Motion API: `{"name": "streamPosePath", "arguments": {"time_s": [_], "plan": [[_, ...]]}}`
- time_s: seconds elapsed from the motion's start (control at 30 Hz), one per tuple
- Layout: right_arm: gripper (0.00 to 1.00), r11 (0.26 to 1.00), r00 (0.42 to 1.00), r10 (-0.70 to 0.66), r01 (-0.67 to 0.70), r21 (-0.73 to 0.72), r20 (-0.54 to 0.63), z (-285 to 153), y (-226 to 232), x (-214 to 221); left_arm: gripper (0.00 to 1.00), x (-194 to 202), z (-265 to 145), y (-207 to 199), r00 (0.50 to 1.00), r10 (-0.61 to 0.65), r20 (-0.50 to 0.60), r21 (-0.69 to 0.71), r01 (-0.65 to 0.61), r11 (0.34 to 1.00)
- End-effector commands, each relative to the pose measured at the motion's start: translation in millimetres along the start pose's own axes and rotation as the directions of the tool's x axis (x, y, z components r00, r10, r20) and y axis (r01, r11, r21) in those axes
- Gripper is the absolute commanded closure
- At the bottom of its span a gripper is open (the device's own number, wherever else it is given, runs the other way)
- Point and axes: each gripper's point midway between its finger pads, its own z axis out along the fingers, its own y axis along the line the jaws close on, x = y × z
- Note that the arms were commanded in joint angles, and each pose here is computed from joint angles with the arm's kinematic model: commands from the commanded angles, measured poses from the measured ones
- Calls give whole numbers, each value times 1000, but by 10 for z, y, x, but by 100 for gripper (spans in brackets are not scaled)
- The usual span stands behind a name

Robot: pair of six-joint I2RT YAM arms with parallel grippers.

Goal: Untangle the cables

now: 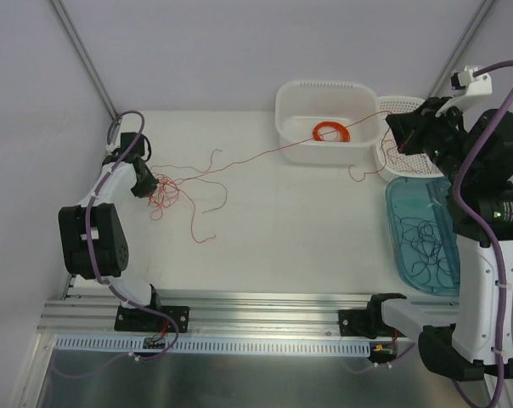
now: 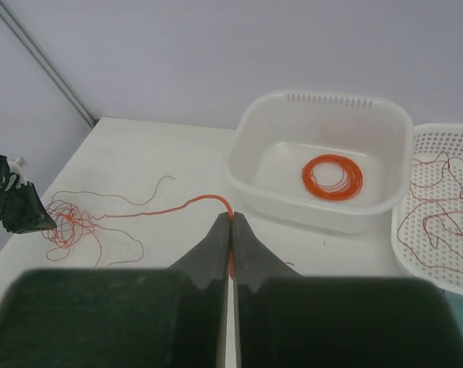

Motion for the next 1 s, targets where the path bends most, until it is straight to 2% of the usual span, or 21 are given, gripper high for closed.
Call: {"name": "streamPosePath", "arguments": {"time_s": [0.0, 0.17, 0.27, 0.3, 0.33, 0.63, 0.83, 0.97], "plan": [[99, 998, 993, -34, 41, -52, 116, -228, 175, -383, 88, -261, 50, 54, 997, -67, 24, -20, 67, 998], [99, 995, 985, -56, 68, -68, 165, -371, 258, -553, 80, -422, 178, 146, 996, -84, 23, -47, 85, 995], [99, 993, 975, -72, 89, -73, 210, -495, 314, -672, 66, -457, 265, 245, 995, -95, 11, -74, 96, 993], [99, 993, 972, -77, 95, -73, 223, -525, 327, -711, 57, -462, 283, 260, 995, -103, 6, -74, 103, 992], [99, 992, 969, -80, 101, -77, 232, -548, 343, -739, 55, -484, 295, 268, 994, -113, 3, -68, 113, 991], [99, 977, 965, -68, 116, -178, 255, -591, 535, -755, 55, -538, 346, 362, 992, -123, -3, -77, 122, 989], [99, 977, 943, -110, 160, -138, 315, -769, 533, -886, 57, -457, 432, 604, 979, -201, -39, -104, 196, 975], [99, 976, 948, -88, 144, -166, 305, -750, 568, -836, 57, -524, 369, 656, 980, -198, -6, -118, 196, 973]]}}
